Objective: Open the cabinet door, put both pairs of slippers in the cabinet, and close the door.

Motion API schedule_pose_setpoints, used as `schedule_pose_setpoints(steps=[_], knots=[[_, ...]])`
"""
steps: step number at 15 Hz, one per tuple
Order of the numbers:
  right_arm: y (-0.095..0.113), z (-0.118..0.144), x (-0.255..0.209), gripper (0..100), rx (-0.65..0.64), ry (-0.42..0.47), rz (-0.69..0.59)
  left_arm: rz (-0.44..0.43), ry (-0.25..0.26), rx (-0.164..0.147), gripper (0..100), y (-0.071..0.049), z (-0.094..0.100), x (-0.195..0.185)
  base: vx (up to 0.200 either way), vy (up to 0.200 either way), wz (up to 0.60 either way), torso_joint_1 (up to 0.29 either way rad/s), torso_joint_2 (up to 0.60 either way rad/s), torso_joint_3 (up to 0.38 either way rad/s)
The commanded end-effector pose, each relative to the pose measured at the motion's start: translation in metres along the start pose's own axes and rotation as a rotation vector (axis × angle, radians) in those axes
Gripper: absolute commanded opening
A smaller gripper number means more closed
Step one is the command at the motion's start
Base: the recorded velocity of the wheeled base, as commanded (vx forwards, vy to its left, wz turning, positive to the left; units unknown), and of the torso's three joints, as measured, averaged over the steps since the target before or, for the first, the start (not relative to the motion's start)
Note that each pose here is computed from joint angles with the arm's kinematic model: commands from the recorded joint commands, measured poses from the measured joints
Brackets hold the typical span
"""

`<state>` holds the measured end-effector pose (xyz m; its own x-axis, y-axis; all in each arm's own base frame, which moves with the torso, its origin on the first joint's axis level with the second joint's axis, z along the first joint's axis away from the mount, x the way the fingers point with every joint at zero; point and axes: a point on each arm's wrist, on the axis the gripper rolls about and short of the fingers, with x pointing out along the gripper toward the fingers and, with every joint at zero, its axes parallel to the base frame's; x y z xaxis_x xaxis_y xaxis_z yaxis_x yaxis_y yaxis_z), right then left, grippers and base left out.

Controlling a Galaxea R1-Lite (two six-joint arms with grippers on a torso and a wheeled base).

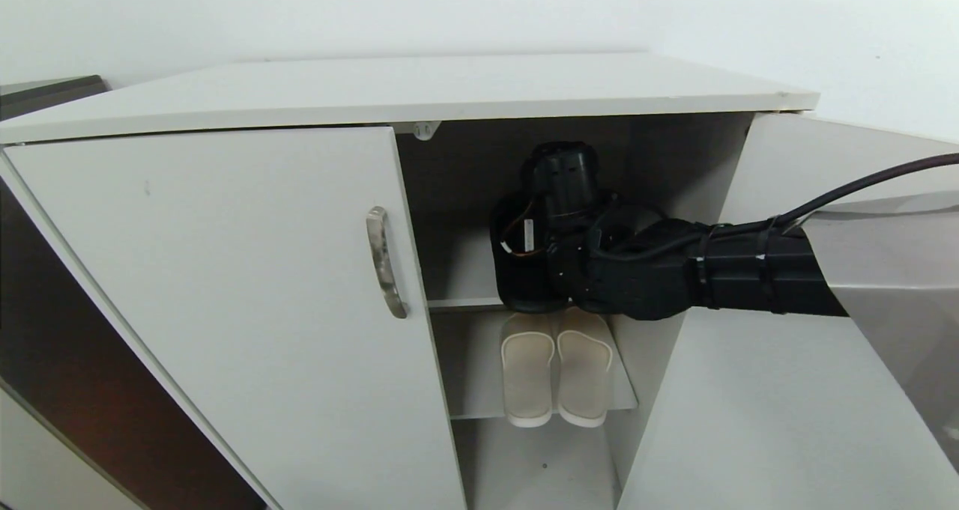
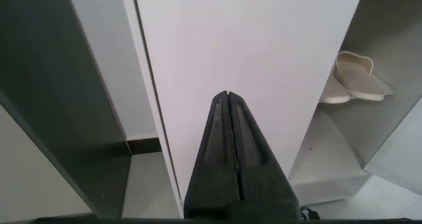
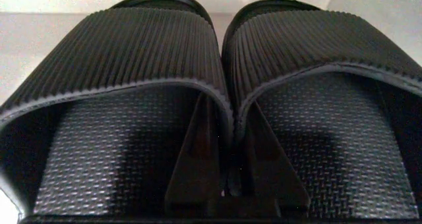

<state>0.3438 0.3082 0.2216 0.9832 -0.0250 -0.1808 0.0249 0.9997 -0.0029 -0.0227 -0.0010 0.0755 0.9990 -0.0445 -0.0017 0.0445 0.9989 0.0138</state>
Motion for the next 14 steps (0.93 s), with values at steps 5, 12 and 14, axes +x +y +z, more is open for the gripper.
schedule_pose_setpoints(steps=[5, 12, 14], knots=[[0.001, -0.006, 0.022, 0, -0.003, 0.010, -0.029, 0.000, 0.000, 0.000, 0, 0.000, 0.000, 0.000, 0.000, 0.000, 0.00, 0.000, 0.00, 0.000], [0.000, -0.007, 0.023, 0, -0.002, 0.012, -0.031, 0.000, 0.000, 0.000, 0, 0.000, 0.000, 0.000, 0.000, 0.000, 0.00, 0.000, 0.00, 0.000], [0.000, -0.007, 0.023, 0, -0.002, 0.012, -0.029, 0.000, 0.000, 0.000, 0, 0.000, 0.000, 0.000, 0.000, 0.000, 0.00, 0.000, 0.00, 0.000]])
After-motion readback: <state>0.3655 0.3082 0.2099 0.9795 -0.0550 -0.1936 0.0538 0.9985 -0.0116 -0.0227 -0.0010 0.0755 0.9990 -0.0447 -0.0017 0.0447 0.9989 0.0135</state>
